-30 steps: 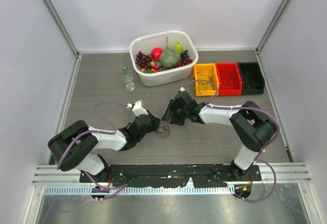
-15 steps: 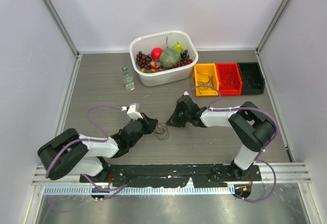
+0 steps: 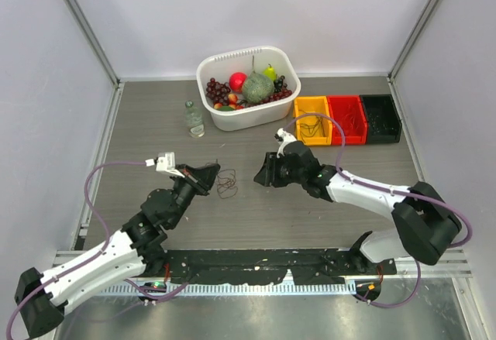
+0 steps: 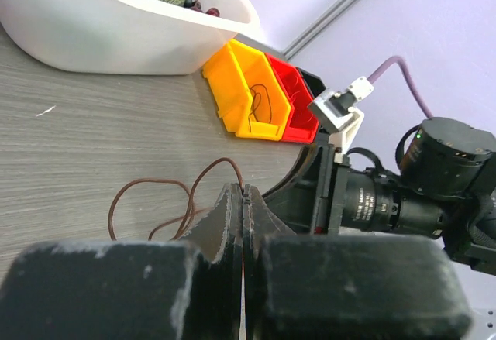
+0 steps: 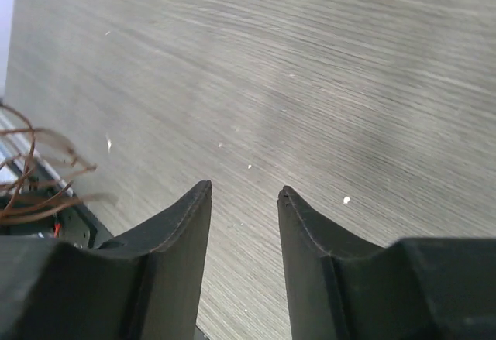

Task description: Untangle the cables

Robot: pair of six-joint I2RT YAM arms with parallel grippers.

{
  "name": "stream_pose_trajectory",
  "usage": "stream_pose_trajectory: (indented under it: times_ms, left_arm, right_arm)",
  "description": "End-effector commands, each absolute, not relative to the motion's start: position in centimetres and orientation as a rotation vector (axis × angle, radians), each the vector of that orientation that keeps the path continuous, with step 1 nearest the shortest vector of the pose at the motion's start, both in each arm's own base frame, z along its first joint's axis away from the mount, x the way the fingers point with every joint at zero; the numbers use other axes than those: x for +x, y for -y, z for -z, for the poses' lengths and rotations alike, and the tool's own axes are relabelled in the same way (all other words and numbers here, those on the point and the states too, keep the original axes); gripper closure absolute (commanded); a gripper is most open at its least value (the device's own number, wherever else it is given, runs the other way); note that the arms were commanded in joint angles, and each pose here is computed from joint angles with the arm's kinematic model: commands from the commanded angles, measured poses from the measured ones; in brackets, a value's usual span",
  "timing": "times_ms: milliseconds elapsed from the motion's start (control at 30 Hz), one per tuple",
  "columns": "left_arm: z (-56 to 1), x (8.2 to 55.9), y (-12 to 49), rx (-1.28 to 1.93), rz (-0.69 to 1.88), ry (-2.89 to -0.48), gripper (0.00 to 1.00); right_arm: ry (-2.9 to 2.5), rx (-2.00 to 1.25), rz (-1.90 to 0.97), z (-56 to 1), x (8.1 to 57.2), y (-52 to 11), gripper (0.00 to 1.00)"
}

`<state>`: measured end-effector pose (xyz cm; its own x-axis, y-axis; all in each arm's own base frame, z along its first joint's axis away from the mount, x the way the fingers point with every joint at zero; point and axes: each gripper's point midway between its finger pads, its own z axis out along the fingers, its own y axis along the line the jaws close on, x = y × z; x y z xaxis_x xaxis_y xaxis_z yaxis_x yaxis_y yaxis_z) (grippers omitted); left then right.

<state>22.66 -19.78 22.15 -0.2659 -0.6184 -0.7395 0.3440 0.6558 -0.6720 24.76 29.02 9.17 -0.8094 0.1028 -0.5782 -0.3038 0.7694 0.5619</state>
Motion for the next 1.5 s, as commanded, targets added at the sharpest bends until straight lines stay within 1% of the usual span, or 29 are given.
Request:
stream_pose_trajectory:
  times_ms: [0,67,367,467,667,800,867,1000,1033,1100,1133,1200,1233,1267,1300,1333,1367,1400,1433,1467]
  left_arm:
    - [-22.4,21.5,19.6,-0.144,0.908,-1.663,1.0]
    - [-23.0,21.1,20.0,-0.111,0.935,-1.66,1.0]
    - [-24.4,19.6,22.1,0.019,1.041,-1.673,1.0]
    - [-24.6,19.5,22.5,0.031,1.057,-1.673,1.0]
    - [-24.7,19.2,23.2,0.058,1.09,-1.674,1.0]
    - [-24.9,19.1,23.4,0.068,1.103,-1.673,1.0]
    - [-24.9,19.1,23.4,0.066,1.101,-1.674,1.0]
    - [-24.8,19.3,22.9,0.052,1.072,-1.677,1.0]
    - [-24.8,19.3,22.7,0.046,1.063,-1.677,1.0]
    - [-24.9,19.4,22.4,0.041,1.053,-1.67,1.0]
    - [-25.1,19.4,22.1,0.033,1.045,-1.667,1.0]
    - [-25.0,20.0,20.9,-0.021,0.98,-1.677,1.0]
    - [-25.1,20.2,20.0,-0.056,0.943,-1.679,1.0]
    - [-25.0,20.6,18.7,-0.104,0.886,-1.683,1.0]
    - [-24.8,20.9,17.4,-0.159,0.83,-1.69,1.0]
    - [-24.8,21.2,15.8,-0.221,0.768,-1.685,1.0]
    - [-24.5,21.3,14.3,-0.269,0.698,-1.687,1.0]
    - [-24.4,21.4,12.9,-0.304,0.641,-1.685,1.0]
    - [-24.5,21.4,11.5,-0.349,0.591,-1.673,1.0]
    - [-24.2,21.3,10.2,-0.384,0.544,-1.67,1.0]
  right_arm:
    - [-2.123,-0.474,-0.992,-13.2,23.8,-30.3,0.52]
    - [-2.025,-0.541,-1.067,-15.3,23.1,-31.1,0.49]
    - [-1.849,-0.798,-1.244,-18.5,20.6,-33.1,0.49]
    - [-1.824,-0.846,-1.296,-18.7,19.7,-33.5,0.48]
    - [-1.815,-0.867,-1.325,-18.5,19.5,-34.5,0.46]
    - [-1.803,-0.877,-1.341,-18.7,19.6,-35.3,0.49]
    - [-1.808,-0.88,-1.344,-18.6,19.7,-35.6,0.53]
    - [-1.849,-0.809,-1.238,-18.0,20.8,-34.6,0.79]
    - [-1.86,-0.781,-1.209,-17.6,21.1,-34.2,0.9]
    - [-1.868,-0.755,-1.192,-17.5,21.1,-33.7,0.99]
    - [-1.897,-0.719,-1.165,-17.1,21.3,-33.3,0.99]
    - [-1.946,-0.544,-0.992,-16.1,23.5,-31.0,0.99]
    - [-1.93,-0.471,-0.934,-16.8,24.2,-29.8,0.99]
    - [-1.958,-0.356,-0.804,-15.9,25.4,-27.6,0.99]
    - [-1.937,-0.239,-0.732,-16.7,26.2,-25.7,0.99]
    - [-1.949,-0.11,-0.588,-15.9,27.1,-22.8,0.99]
    - [-1.913,-0.02,-0.573,-17.2,27.1,-21.3,0.99]
    - [-1.888,0.077,-0.475,-17.3,27.2,-18.6,0.99]
    - [-1.868,0.128,-0.456,-17.7,27.0,-17.6,0.99]
    - [-1.846,0.203,-0.373,-17.9,26.7,-15.1,0.99]
